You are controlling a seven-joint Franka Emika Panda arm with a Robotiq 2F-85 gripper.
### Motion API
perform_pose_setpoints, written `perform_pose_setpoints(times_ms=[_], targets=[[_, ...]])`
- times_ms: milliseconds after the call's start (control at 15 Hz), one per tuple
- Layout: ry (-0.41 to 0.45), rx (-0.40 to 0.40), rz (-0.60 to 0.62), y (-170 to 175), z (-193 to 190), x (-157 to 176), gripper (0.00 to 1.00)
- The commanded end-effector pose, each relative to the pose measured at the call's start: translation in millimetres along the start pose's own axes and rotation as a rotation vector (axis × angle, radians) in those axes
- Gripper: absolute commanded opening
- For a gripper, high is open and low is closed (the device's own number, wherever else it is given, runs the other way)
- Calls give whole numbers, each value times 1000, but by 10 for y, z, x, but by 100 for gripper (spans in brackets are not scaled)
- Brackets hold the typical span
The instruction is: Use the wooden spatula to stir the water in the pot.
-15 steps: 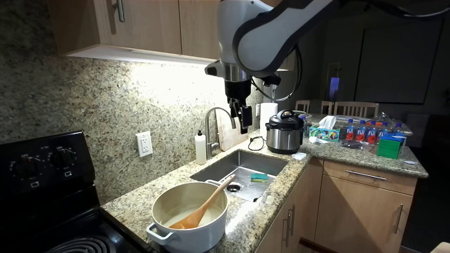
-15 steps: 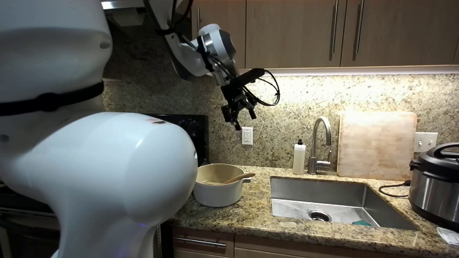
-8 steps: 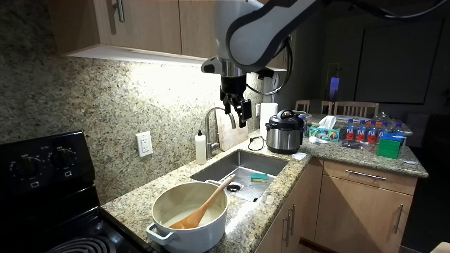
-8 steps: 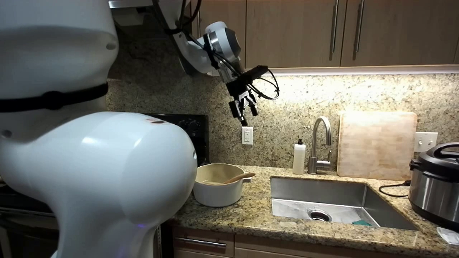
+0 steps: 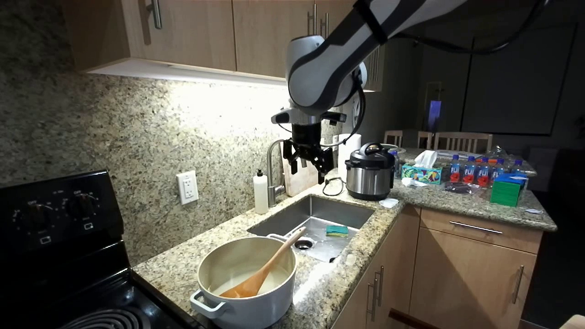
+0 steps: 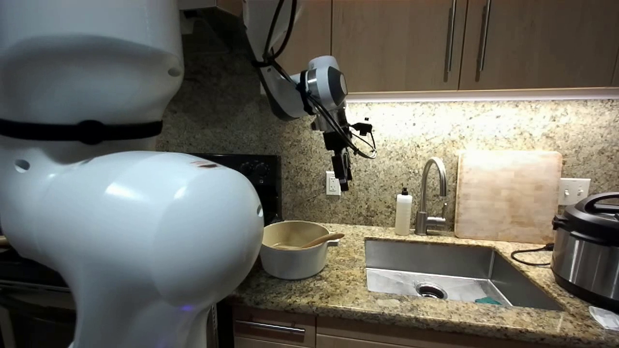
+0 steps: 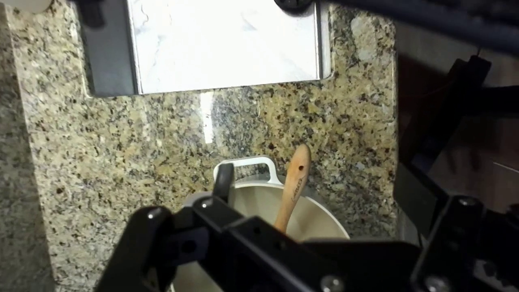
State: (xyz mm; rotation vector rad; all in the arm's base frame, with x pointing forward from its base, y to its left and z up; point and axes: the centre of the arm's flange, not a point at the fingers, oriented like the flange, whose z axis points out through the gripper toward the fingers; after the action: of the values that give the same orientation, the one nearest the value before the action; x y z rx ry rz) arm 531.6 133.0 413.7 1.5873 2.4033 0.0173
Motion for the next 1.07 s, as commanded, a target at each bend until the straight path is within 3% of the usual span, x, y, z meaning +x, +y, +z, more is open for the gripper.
perform_pose_setpoints(times_ms=[0, 333, 600, 1000], targets=[[38, -39, -100, 15, 209, -56, 100], [139, -83, -58, 252, 535, 176, 100], [182, 6, 52, 403, 869, 330, 100], [231, 148, 157, 191, 1214, 280, 100]])
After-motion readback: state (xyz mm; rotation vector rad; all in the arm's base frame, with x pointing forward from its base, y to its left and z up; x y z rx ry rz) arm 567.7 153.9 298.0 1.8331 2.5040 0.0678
